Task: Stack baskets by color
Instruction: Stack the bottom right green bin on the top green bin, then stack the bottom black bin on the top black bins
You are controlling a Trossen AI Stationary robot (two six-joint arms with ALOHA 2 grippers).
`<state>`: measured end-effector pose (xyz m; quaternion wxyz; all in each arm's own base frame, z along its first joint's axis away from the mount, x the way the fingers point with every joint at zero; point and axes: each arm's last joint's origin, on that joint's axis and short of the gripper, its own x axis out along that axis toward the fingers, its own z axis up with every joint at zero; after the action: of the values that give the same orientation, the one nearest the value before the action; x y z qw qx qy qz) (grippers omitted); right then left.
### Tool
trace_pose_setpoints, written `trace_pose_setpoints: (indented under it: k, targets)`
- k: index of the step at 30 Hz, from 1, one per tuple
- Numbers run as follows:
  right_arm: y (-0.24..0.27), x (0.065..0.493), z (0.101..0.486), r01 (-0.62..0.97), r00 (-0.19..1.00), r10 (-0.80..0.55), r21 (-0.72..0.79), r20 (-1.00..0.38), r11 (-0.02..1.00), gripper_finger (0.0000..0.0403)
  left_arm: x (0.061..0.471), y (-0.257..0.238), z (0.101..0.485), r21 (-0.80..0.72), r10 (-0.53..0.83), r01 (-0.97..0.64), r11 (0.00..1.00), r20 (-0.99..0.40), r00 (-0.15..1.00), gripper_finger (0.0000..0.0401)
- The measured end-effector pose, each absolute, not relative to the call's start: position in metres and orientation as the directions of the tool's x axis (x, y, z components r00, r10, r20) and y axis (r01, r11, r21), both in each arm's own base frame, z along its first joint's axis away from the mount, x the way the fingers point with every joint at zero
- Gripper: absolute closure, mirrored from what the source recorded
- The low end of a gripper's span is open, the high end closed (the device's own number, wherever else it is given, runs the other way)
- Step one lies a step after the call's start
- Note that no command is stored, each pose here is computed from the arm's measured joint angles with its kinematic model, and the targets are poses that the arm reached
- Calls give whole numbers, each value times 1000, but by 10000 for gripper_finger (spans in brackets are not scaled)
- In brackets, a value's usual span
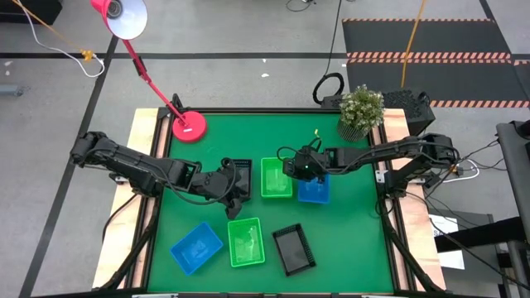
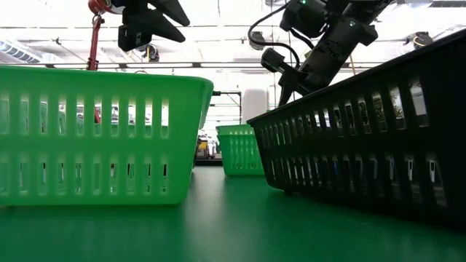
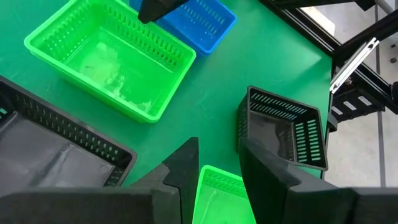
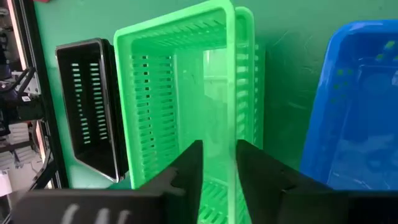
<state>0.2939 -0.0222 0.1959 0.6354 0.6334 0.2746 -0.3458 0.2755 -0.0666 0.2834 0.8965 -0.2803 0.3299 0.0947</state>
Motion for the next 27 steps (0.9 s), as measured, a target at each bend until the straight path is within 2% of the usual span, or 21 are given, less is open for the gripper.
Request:
trace_pose_setpoints:
  k: [7, 14, 18, 22, 27]
  targets:
    - [-19, 292, 202, 772, 633, -38, 634, -773, -38, 249, 275, -66, 283, -435, -10, -361, 825, -649, 760, 286]
    - [-18, 289, 209, 760, 650, -5, 650, -760, 21, 229, 275, -66, 283, -437, 14, -387, 812, -649, 761, 286]
    - [-20, 284, 223, 707, 700, 35, 698, -714, 113, 230, 274, -65, 283, -452, 18, -409, 793, -653, 757, 286]
    - [-24, 274, 242, 610, 750, 102, 743, -653, 274, 230, 272, -65, 283, -473, 20, -438, 764, -662, 749, 286]
    - [-34, 253, 261, 501, 762, 197, 755, -616, 423, 231, 268, -67, 280, -531, -3, -517, 672, -699, 715, 286]
